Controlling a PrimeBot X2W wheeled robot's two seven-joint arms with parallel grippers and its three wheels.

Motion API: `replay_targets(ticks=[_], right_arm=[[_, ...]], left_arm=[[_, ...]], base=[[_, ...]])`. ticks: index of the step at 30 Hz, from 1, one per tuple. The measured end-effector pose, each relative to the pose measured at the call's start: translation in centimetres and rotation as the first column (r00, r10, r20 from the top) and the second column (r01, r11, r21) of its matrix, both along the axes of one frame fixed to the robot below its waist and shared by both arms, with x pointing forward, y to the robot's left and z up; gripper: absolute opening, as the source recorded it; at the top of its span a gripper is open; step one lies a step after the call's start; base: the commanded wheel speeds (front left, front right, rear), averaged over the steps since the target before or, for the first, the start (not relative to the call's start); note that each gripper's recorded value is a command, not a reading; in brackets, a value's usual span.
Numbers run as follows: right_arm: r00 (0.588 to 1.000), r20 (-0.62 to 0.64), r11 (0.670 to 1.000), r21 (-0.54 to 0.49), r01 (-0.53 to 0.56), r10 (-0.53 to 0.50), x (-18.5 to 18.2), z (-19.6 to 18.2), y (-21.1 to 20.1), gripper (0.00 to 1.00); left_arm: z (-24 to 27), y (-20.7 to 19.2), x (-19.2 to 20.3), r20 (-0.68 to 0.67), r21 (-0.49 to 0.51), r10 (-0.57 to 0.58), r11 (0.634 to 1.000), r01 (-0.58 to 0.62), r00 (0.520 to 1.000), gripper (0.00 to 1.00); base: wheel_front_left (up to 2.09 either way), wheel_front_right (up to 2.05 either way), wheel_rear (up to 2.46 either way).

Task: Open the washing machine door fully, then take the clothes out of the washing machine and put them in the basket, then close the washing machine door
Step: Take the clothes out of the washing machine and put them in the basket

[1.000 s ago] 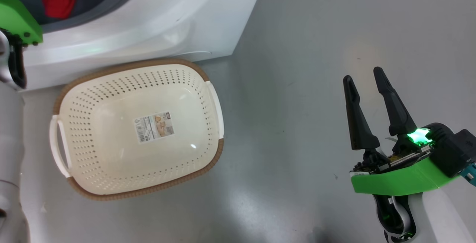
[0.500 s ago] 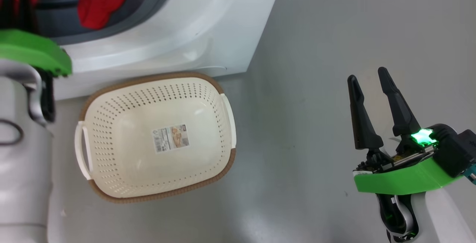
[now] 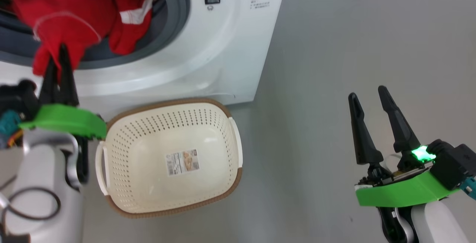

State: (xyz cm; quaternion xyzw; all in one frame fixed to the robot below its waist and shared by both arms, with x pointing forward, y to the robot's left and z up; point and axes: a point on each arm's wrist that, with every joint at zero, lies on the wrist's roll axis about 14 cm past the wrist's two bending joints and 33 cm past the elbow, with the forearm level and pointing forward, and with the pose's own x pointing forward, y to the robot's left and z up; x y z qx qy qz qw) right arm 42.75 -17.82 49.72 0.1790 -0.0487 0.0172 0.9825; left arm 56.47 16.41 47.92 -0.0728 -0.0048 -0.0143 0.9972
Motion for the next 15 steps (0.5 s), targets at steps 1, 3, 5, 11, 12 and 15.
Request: replay_targets(ticks=[1,3,5,11,12,15], right_arm=[[1.000,0.002,1.000,0.001,0.001,-0.001,-0.2,0.2,0.0,1.00],[1.000,0.012,1.000,0.002,0.002,-0.002,-0.7,0.6,0.0,1.00],[1.000,0.020,1.000,0.003,0.002,-0.002,-1.1,1.0,0.0,1.00],[0.999,0.044,1.000,0.003,0.008,-0.008,-2.2,2.1,-0.2,1.00],[0.999,0.045,1.000,0.003,0.008,-0.009,-2.4,2.1,-0.2,1.00],[0.998,0.059,1.000,0.001,0.006,-0.006,-2.8,2.7,-0.1,1.00]], left_arm=[[0.1,0.0,-0.6,0.001,-0.004,0.002,1.000,-0.002,1.000,0.00],[0.4,0.0,-1.7,0.009,-0.013,0.006,1.000,-0.005,1.000,0.00],[0.8,0.0,-2.7,0.018,-0.018,0.006,1.000,-0.006,1.000,0.00],[1.3,-0.4,-5.4,0.025,-0.032,-0.004,0.999,0.005,1.000,0.00],[1.5,-0.4,-5.8,0.030,-0.032,-0.005,0.999,0.006,1.000,0.00],[1.8,-0.3,-7.1,0.038,-0.028,-0.008,1.000,0.009,0.999,0.00]], base=[[0.00,0.00,0.00],[0.00,0.00,0.00],[0.00,0.00,0.00],[0.00,0.00,0.00],[0.00,0.00,0.00],[0.00,0.00,0.00]])
